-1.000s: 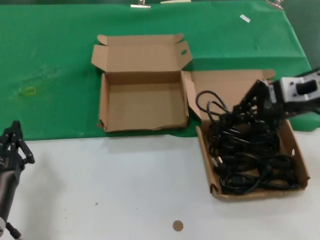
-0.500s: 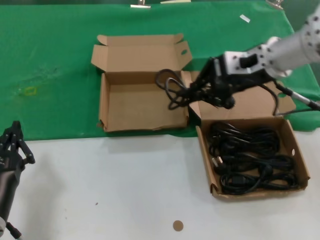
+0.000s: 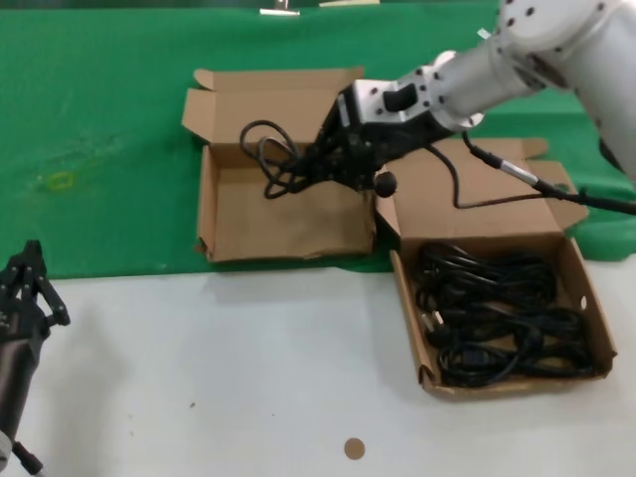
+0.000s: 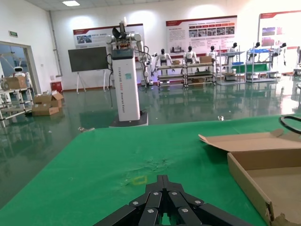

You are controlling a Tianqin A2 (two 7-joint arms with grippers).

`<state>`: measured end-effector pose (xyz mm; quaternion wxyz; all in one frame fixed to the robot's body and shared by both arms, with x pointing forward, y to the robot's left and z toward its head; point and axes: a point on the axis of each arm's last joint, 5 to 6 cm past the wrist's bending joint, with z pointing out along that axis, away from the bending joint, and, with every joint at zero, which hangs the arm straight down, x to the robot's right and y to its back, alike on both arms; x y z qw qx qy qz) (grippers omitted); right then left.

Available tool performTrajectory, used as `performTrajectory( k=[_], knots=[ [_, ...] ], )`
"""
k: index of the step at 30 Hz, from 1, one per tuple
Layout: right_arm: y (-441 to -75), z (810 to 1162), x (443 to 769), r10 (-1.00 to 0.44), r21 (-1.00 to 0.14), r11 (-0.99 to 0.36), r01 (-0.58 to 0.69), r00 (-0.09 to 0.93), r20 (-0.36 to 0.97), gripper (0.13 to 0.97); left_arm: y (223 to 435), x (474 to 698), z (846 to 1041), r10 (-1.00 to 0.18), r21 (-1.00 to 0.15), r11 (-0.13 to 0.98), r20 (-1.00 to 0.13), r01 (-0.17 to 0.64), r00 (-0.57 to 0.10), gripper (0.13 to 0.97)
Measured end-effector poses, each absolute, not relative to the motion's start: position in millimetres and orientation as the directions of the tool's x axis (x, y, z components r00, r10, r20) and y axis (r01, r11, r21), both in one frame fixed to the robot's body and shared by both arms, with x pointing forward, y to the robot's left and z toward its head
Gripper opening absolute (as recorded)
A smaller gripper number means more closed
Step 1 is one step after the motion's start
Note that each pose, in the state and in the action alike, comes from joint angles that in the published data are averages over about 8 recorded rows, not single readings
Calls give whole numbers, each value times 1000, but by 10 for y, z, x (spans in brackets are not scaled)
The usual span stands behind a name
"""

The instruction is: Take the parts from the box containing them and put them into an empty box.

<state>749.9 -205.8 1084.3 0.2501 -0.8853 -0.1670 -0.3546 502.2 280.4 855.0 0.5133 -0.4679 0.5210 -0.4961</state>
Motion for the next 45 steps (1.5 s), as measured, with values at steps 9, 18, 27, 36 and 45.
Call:
performTrajectory(
  k=[9, 18, 27, 36, 45],
  knots=[
    [-1809, 10813, 7680, 116, -322, -821, 471, 690, 714, 166, 2804, 5022, 8550, -997, -997, 70, -71, 22, -35, 144],
    [-1699, 10787, 7711, 104, -315, -833, 455, 688, 718, 166, 2804, 5022, 8550, -997, -997, 70, -71, 22, -35, 144],
    [-1674, 10790, 7724, 85, -313, -841, 442, 678, 730, 187, 2804, 5022, 8550, -997, -997, 70, -71, 22, -35, 144],
    [-1649, 10834, 7737, 72, -307, -841, 445, 654, 753, 274, 2804, 5022, 8550, -997, -997, 70, -71, 22, -35, 144],
    [-1645, 10847, 7739, 68, -308, -839, 448, 649, 758, 431, 2804, 5022, 8550, -997, -997, 70, -71, 22, -35, 144]
  ],
)
